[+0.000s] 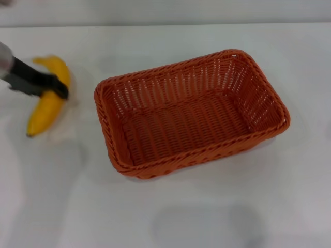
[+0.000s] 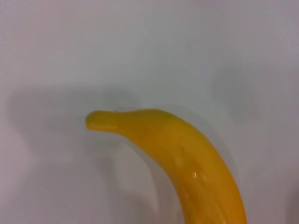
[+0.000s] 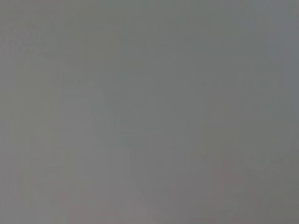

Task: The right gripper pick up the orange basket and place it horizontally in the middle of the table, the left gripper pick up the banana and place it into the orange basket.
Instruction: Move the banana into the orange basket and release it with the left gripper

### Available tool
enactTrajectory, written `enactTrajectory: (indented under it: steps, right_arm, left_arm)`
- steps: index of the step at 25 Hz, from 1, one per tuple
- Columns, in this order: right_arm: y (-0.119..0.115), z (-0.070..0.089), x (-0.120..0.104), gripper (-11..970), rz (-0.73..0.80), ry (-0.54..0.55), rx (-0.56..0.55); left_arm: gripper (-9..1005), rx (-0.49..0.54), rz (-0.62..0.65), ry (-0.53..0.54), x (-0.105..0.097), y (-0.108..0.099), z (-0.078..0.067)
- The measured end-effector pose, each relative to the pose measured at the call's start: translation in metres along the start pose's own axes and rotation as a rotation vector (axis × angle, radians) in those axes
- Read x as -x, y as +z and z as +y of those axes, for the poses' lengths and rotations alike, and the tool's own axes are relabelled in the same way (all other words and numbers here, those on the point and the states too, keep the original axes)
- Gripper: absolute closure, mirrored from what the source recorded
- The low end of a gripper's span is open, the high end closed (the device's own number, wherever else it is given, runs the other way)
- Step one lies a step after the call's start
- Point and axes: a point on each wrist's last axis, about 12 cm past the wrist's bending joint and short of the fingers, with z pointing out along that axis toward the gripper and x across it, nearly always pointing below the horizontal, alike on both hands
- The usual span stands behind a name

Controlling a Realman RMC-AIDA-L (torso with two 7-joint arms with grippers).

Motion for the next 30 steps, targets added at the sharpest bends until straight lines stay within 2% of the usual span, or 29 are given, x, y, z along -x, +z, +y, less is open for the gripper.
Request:
enactTrajectory:
  steps: [2, 3, 4, 7, 9, 12, 14, 18, 23, 27, 30]
  right_arm:
    - [0.0, -0.001, 0.001, 89, -0.001, -0.001, -0.002]
    - [0.0, -0.002, 0.001, 89, -0.002, 0.001, -0.006]
    - [0.0, -0.003, 0.001, 89, -0.003, 0.003, -0.012]
    - [-0.001, -0.006, 0.001, 89, -0.003, 0.007, -0.025]
    - [-0.001, -0.008, 0.001, 89, -0.002, 0.005, -0.027]
    - [-0.001, -0.009, 0.001, 89, -0.002, 0.003, -0.03]
    - [-0.001, -0.01, 0.001, 89, -0.002, 0.003, -0.03]
    - [-0.002, -0.01, 0.001, 90, 0.0, 0.003, -0.032]
    - [-0.002, -0.01, 0.0, 90, 0.002, 0.004, -0.032]
    - [-0.004, -0.01, -0.002, 90, 0.012, 0.005, -0.036]
    - [-0.006, -0.012, -0.004, 90, 0.017, 0.005, -0.04]
  left_arm:
    - [496, -0.002, -0.086, -0.056, 0.003, -0.011, 0.011]
    - [496, -0.002, -0.086, -0.056, 0.003, -0.011, 0.011]
    - [496, -0.026, -0.211, -0.083, 0.013, -0.026, 0.022]
    - [496, -0.083, -0.35, -0.049, 0.028, -0.042, 0.024]
    - [496, -0.138, -0.448, 0.036, 0.043, -0.055, 0.017]
    - [496, -0.182, -0.504, 0.239, 0.067, -0.067, -0.011]
    - [496, -0.201, -0.503, 0.359, 0.08, -0.07, -0.035]
    - [497, -0.243, -0.417, 0.632, 0.096, -0.063, -0.097]
    - [497, -0.224, -0.248, 0.887, 0.093, -0.049, -0.16]
    - [497, -0.261, -0.119, 1.016, 0.086, -0.037, -0.197]
    - [497, -0.301, -0.086, 1.065, 0.083, -0.033, -0.215]
